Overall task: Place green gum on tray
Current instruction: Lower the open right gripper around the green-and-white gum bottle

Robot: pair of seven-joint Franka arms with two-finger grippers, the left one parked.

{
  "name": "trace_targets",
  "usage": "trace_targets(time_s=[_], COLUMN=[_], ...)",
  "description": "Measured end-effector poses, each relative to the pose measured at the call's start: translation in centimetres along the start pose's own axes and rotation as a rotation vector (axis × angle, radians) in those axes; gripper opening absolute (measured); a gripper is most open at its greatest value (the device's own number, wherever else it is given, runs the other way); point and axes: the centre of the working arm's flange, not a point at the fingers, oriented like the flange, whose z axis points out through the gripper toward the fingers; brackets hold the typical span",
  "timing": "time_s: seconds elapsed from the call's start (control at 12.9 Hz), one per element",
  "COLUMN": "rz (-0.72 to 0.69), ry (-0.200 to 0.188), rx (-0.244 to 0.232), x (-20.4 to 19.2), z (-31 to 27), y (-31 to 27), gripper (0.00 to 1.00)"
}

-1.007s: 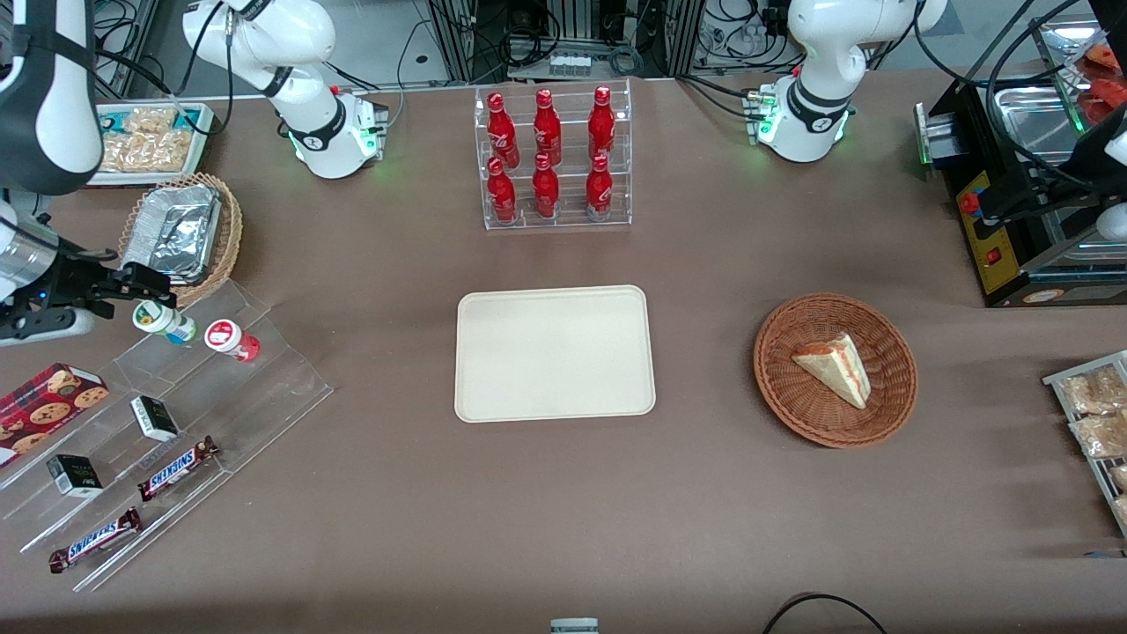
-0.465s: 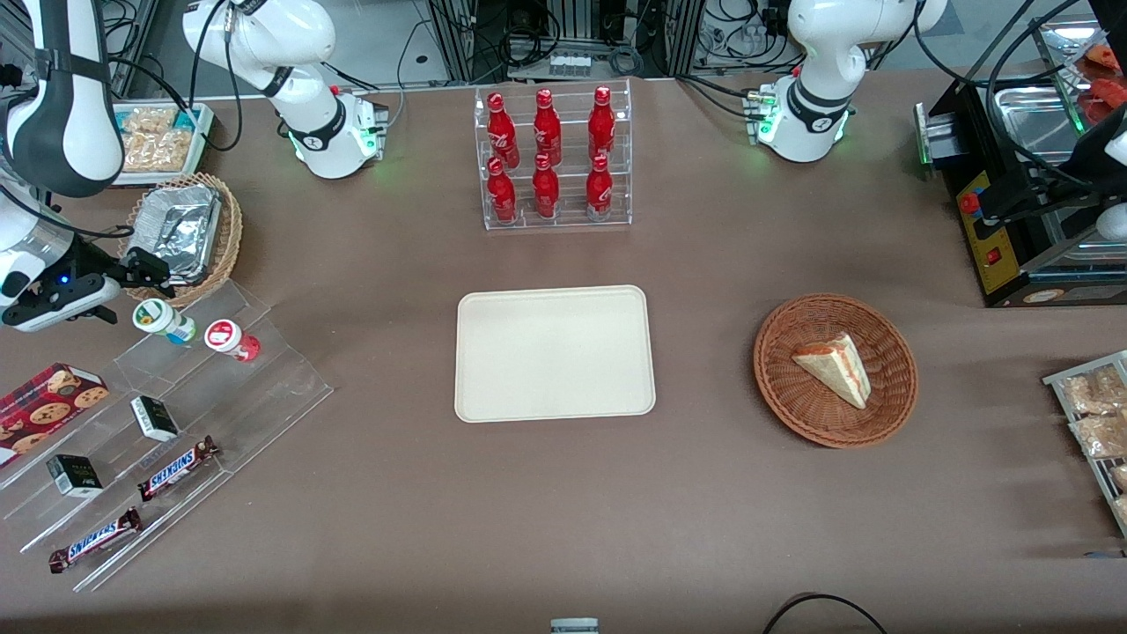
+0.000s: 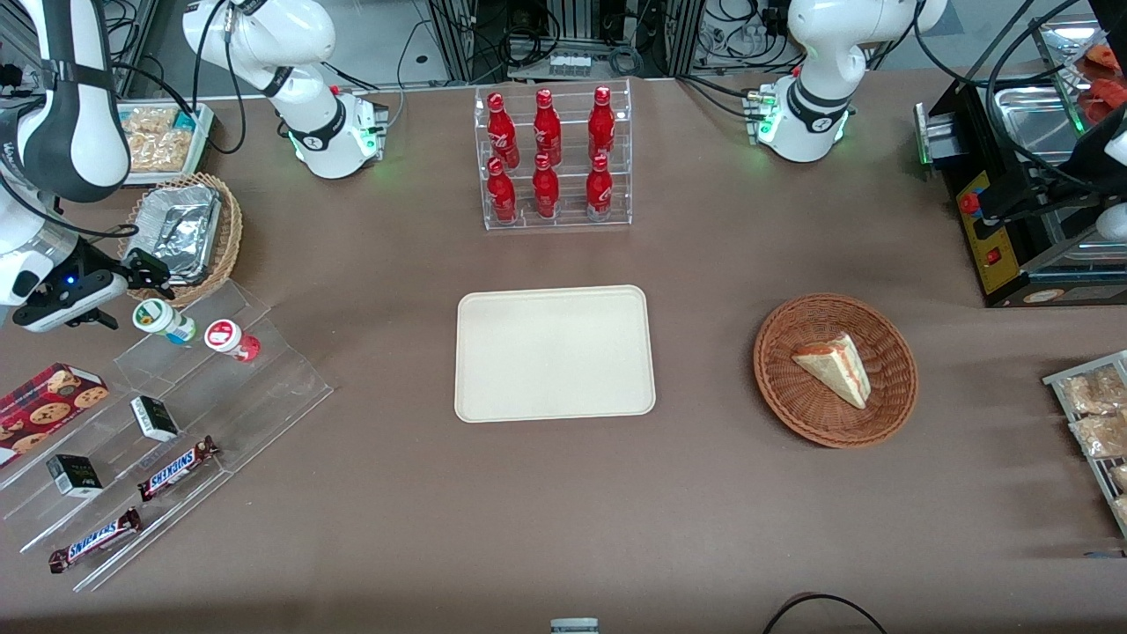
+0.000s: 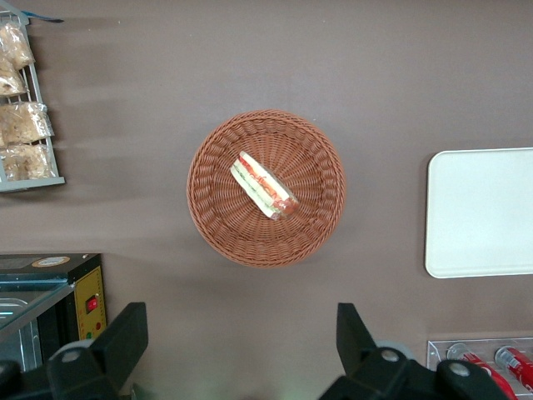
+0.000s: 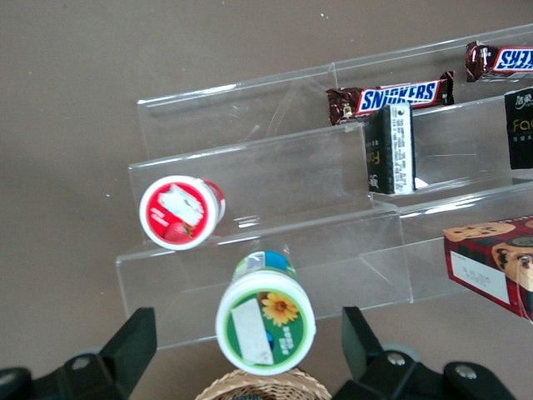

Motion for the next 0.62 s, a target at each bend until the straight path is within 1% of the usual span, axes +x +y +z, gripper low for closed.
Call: trace_targets(time_s=[0.62], rz=[-0.005], ry=[-0.012], rx=[-0.001], x=[-0.1], z=[2.4], y=[0.1], gripper=[0.99])
